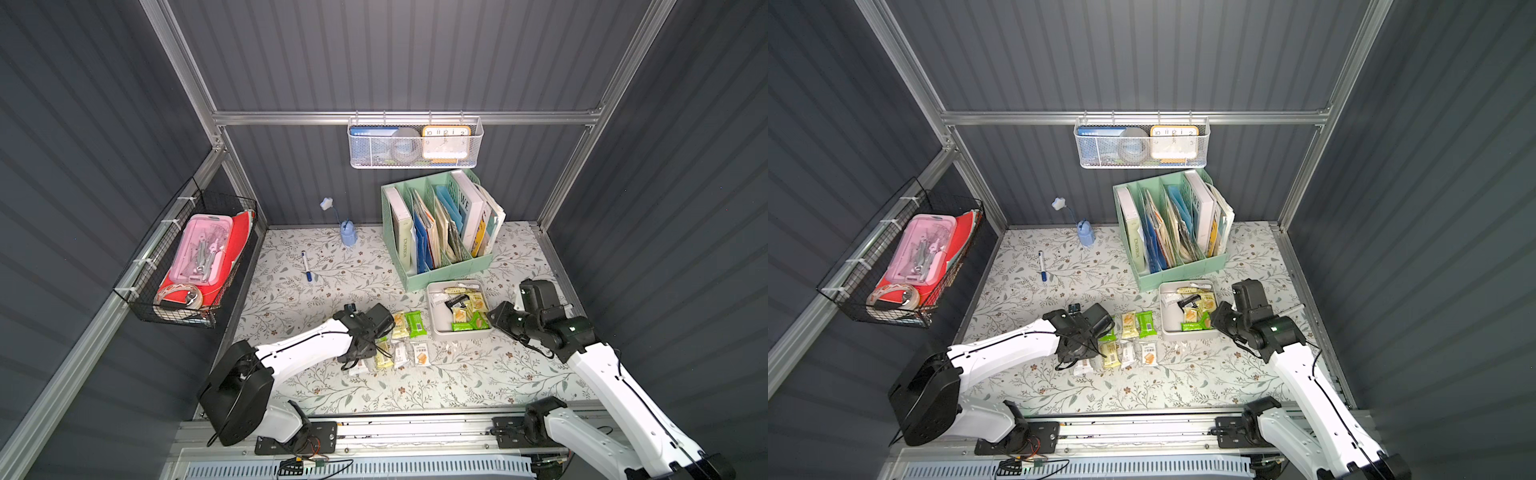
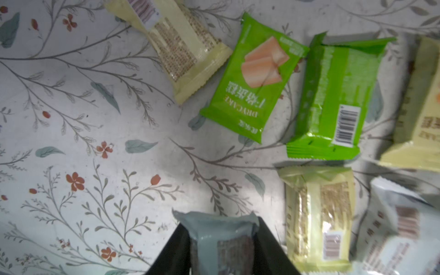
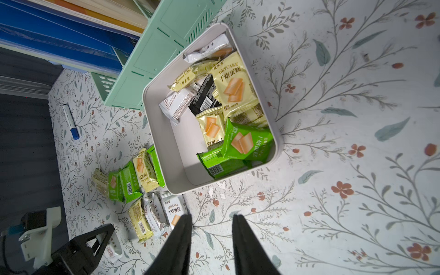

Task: Take the cookies out of the storage box
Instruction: Place the cookie at the center of the board, then pick up the cookie from the storage box.

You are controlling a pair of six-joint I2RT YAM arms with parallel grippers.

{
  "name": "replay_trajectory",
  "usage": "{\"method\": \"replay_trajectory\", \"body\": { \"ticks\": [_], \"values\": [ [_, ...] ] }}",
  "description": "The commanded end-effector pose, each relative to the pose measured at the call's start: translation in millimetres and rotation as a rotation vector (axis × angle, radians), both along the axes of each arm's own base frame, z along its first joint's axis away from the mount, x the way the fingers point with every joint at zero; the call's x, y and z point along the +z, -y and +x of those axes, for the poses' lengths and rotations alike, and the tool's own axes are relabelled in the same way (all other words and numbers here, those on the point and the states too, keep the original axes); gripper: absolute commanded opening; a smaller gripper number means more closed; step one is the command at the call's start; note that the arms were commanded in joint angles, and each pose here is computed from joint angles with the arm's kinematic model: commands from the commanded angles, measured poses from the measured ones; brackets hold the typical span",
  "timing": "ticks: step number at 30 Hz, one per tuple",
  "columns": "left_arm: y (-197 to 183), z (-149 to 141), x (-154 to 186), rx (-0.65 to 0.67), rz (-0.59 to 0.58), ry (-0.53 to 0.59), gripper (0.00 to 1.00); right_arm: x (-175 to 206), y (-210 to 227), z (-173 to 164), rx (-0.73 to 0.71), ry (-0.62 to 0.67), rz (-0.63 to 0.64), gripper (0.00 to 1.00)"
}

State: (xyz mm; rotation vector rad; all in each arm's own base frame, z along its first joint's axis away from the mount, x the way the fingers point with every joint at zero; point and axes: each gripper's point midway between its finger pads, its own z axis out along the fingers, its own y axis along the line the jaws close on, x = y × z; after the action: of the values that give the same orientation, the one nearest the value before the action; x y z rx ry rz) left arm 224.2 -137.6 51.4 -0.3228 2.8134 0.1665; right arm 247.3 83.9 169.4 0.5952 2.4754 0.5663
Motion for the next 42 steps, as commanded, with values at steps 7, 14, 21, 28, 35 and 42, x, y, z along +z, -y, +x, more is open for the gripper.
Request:
{"method": "replay_trajectory", "body": {
  "ticks": [7,14,21,28,35,42],
  "values": [
    [15,12,-23,-0.111,0.033,-0.048,0.60,4,-2,1,0.007,0.001,0.009,0.34],
    [22,44,58,-0.043,-0.022,0.153,0.66,4,-7,6,0.038,-0.013,0.007,0.34],
    [80,99,145,0.091,-0.448,0.496,0.65,-8,-21,17,0.113,-0.091,0.013,0.36],
    [101,125,146,0.325,-0.653,0.554,0.63,-34,-12,24,0.200,-0.251,-0.165,0.43],
    [96,123,129,0.408,-0.686,0.545,0.63,-59,7,23,0.192,-0.486,-0.393,0.45],
    [80,121,130,0.470,-0.657,0.573,0.63,-70,-7,37,0.140,-0.493,-0.426,0.48]
  ]
}}
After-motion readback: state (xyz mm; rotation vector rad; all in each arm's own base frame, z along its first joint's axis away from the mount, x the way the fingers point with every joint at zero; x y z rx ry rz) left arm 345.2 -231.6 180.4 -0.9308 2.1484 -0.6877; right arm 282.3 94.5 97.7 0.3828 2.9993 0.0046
